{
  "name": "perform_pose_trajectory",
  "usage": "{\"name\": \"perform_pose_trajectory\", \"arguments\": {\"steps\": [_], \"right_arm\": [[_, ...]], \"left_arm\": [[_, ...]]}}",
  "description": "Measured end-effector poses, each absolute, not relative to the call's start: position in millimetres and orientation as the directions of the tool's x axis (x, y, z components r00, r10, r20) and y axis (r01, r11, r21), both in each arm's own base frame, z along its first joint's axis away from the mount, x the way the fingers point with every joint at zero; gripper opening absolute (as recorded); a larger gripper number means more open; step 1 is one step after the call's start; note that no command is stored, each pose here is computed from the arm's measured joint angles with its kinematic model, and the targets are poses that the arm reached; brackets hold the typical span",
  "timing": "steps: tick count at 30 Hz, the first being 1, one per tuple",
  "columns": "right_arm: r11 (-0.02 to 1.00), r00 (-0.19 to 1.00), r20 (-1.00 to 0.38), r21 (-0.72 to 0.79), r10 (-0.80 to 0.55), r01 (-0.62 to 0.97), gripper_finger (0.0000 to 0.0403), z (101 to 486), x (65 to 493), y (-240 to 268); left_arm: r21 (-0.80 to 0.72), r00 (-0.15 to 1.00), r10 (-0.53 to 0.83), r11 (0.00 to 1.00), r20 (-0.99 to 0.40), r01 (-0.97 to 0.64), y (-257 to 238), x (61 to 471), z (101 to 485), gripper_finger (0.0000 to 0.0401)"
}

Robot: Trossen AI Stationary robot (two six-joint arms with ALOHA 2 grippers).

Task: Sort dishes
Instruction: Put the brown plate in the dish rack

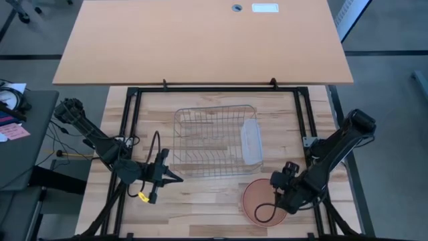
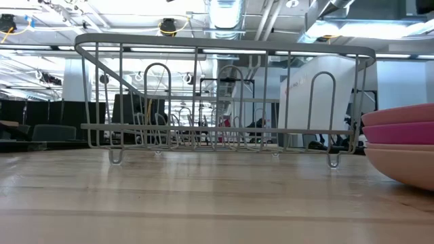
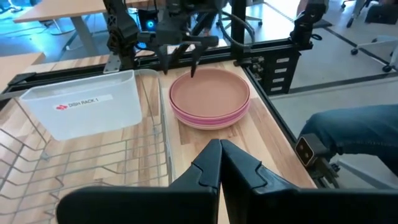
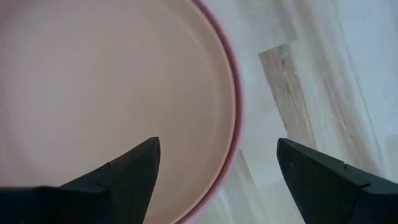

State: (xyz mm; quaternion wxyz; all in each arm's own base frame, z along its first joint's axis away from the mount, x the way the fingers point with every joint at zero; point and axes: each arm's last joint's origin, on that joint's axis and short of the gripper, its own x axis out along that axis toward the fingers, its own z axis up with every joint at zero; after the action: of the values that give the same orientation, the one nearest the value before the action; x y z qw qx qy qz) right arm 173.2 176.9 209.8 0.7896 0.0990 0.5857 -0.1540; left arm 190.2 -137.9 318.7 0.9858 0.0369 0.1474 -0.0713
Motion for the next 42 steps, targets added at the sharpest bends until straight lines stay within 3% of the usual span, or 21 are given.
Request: {"name": "perform_pose_trajectory", "arguments": {"steps": [19,34,42], "right_arm": [[0.908,0.095,-0.945,-0.267,-0.312,0.324,0.0326,172,180,179],[0.823,-0.073,-0.892,-0.441,-0.446,0.359,0.0281,198,182,156],[0.813,-0.076,-0.889,-0.446,-0.452,0.374,0.0276,218,187,158]], "left_arm": [[0.057,0.948,-0.119,0.988,-0.295,0.142,-138,190,319,0.0000],[0.061,0.950,-0.108,0.989,-0.293,0.132,-137,190,319,0.0000],[0.061,0.950,-0.108,0.990,-0.294,0.131,-137,190,319,0.0000]]}}
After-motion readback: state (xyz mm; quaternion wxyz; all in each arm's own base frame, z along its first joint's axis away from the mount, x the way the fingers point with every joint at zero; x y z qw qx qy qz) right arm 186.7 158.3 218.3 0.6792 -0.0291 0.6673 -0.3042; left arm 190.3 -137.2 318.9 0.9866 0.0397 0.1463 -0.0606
